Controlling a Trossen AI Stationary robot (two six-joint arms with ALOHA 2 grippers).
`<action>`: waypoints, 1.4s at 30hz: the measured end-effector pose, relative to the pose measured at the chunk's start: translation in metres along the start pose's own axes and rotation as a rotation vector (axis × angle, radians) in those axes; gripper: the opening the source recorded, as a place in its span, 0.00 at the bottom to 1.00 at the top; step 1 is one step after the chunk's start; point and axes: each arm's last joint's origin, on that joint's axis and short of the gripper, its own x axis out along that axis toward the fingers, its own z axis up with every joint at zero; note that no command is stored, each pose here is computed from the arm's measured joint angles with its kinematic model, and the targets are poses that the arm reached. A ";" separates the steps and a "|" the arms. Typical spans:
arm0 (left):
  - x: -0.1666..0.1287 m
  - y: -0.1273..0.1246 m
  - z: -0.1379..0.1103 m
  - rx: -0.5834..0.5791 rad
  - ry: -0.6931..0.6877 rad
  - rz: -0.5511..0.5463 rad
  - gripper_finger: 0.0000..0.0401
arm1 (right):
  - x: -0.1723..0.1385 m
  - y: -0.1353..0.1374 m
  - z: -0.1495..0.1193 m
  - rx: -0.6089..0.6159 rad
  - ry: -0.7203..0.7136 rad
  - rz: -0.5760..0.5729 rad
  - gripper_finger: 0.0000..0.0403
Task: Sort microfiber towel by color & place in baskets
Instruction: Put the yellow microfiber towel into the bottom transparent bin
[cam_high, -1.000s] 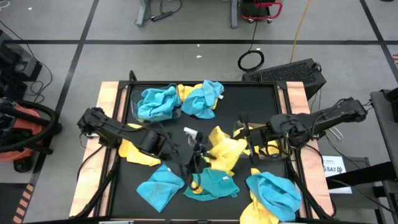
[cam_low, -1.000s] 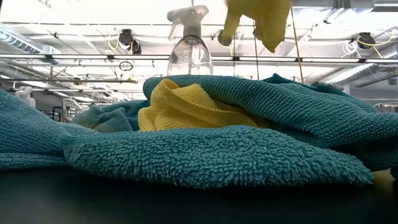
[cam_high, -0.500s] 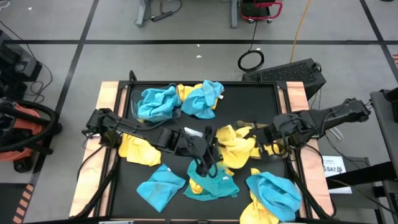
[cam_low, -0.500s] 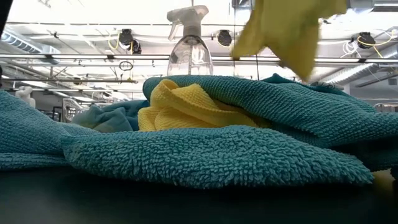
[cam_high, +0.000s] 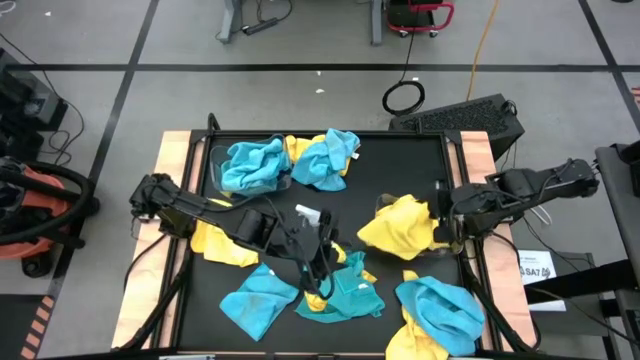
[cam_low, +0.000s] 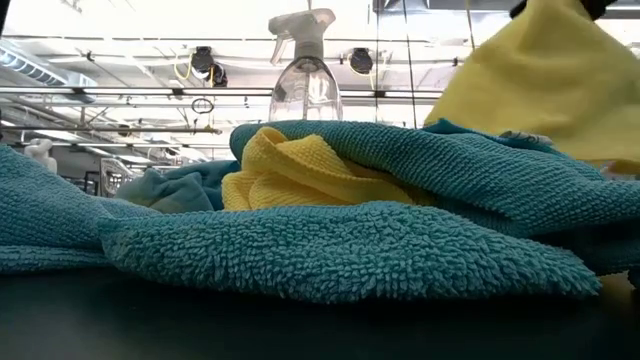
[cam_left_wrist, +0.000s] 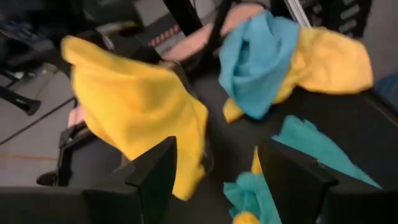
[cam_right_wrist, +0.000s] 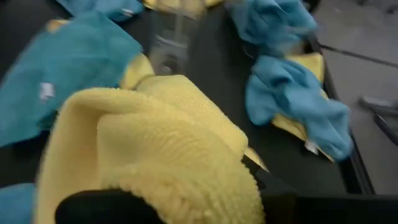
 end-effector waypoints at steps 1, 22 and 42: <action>-0.001 -0.002 0.000 0.004 0.006 -0.007 0.58 | -0.002 -0.001 -0.002 0.003 0.008 -0.017 0.00; -0.015 -0.006 0.004 -0.035 0.011 -0.002 0.58 | -0.074 -0.029 -0.022 -0.026 -0.050 -0.015 0.00; -0.015 -0.010 -0.006 -0.090 0.112 -0.029 0.58 | 0.036 0.018 -0.028 -0.123 0.196 0.182 0.00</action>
